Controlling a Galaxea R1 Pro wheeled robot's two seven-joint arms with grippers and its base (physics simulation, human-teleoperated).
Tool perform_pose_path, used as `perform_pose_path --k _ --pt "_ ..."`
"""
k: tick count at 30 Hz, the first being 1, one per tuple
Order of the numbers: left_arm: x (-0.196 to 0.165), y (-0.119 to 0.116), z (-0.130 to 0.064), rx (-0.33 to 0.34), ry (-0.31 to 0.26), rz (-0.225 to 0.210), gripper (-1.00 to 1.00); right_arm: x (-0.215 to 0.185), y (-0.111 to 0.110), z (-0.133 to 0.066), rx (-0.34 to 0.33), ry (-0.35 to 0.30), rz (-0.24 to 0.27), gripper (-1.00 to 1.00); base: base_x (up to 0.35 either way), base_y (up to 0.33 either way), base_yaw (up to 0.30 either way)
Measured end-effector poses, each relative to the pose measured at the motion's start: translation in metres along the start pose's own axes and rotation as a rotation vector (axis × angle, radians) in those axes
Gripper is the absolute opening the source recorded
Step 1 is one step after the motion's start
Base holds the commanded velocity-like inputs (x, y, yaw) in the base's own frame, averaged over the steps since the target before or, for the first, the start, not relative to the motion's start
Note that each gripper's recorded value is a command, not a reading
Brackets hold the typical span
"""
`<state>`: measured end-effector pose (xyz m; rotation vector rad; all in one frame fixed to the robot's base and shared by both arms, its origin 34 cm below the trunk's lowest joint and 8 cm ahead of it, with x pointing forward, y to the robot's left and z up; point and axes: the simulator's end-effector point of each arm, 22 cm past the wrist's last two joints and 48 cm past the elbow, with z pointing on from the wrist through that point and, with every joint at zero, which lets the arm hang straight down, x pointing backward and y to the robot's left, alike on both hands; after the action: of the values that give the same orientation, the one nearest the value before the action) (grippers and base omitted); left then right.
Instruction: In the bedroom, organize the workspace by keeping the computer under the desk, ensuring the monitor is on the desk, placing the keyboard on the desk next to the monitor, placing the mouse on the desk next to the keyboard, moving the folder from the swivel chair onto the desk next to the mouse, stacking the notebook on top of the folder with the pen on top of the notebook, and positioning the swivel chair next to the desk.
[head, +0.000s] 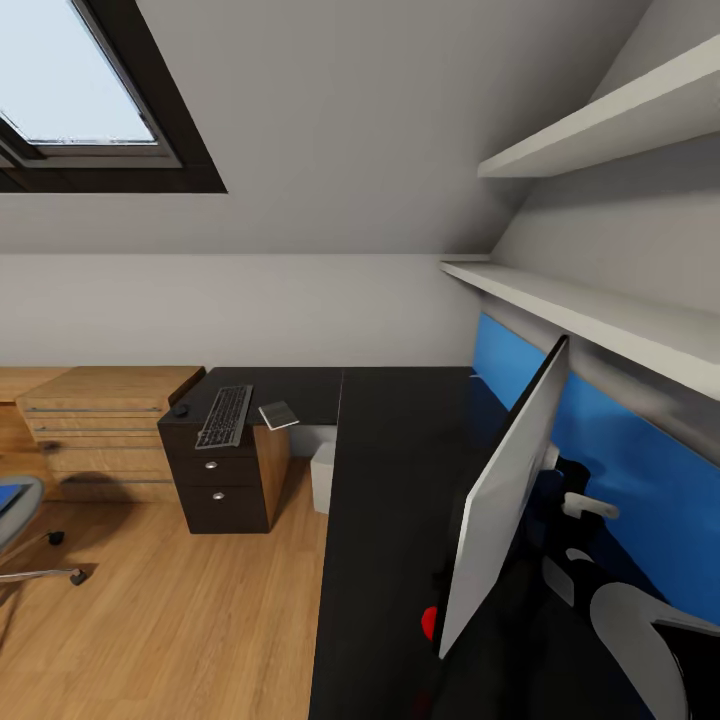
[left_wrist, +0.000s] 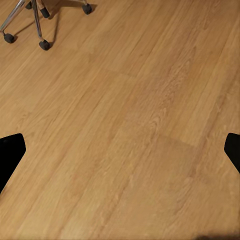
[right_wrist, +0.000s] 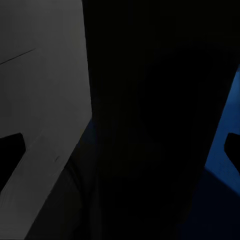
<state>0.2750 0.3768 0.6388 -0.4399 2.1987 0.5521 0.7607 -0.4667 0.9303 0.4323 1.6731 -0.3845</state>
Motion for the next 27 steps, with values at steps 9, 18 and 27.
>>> perform_pose_path --k 9,18,27 --pt "0.0 -0.0002 0.0002 0.001 0.001 0.0 1.0 -0.0004 0.0003 0.0002 -0.001 -0.001 0.001 1.0 -0.015 0.0 0.0" --pt "0.0001 -0.0007 0.0001 0.003 0.001 0.001 1.0 -0.0001 0.0002 0.0001 -0.001 0.0 0.001 1.0 -0.106 0.0 0.0" --pt "0.0002 -0.0008 0.0001 0.003 0.001 0.002 1.0 -0.0002 0.0009 0.0001 -0.001 0.0 0.002 1.0 -0.031 0.0 0.0"
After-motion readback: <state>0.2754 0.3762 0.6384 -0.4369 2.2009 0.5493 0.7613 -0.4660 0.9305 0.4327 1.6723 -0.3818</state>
